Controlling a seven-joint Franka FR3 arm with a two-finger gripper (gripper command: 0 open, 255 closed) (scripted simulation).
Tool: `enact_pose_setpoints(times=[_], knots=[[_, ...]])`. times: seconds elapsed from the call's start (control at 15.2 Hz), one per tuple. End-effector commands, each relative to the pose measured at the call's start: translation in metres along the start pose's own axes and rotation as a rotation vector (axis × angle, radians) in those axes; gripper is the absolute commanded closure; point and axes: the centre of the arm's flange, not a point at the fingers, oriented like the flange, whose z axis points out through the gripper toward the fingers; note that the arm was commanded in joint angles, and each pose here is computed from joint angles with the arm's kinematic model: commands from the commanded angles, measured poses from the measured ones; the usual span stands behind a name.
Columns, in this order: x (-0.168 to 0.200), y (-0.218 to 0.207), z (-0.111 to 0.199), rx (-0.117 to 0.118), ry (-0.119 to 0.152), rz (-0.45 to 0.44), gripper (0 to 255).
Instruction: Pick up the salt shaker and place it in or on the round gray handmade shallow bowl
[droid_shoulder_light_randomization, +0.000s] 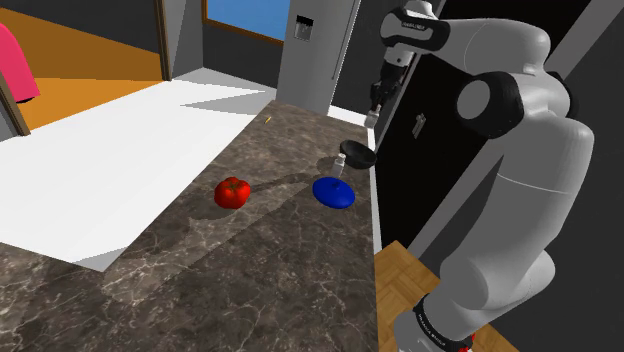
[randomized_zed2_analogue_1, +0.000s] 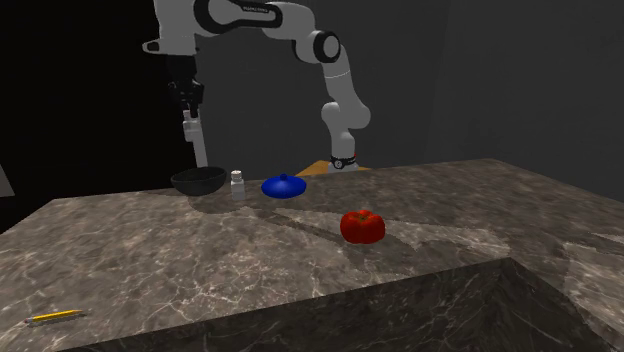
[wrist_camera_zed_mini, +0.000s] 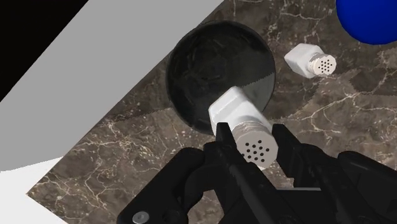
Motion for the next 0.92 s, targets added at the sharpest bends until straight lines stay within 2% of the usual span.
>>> enact_pose_setpoints(times=[0.0, 0.86], knots=[[0.0, 0.002, 0.009, 0.0, 0.0, -0.001, 255], [-0.001, 0.001, 0.078, 0.0, 0.0, -0.001, 255]])
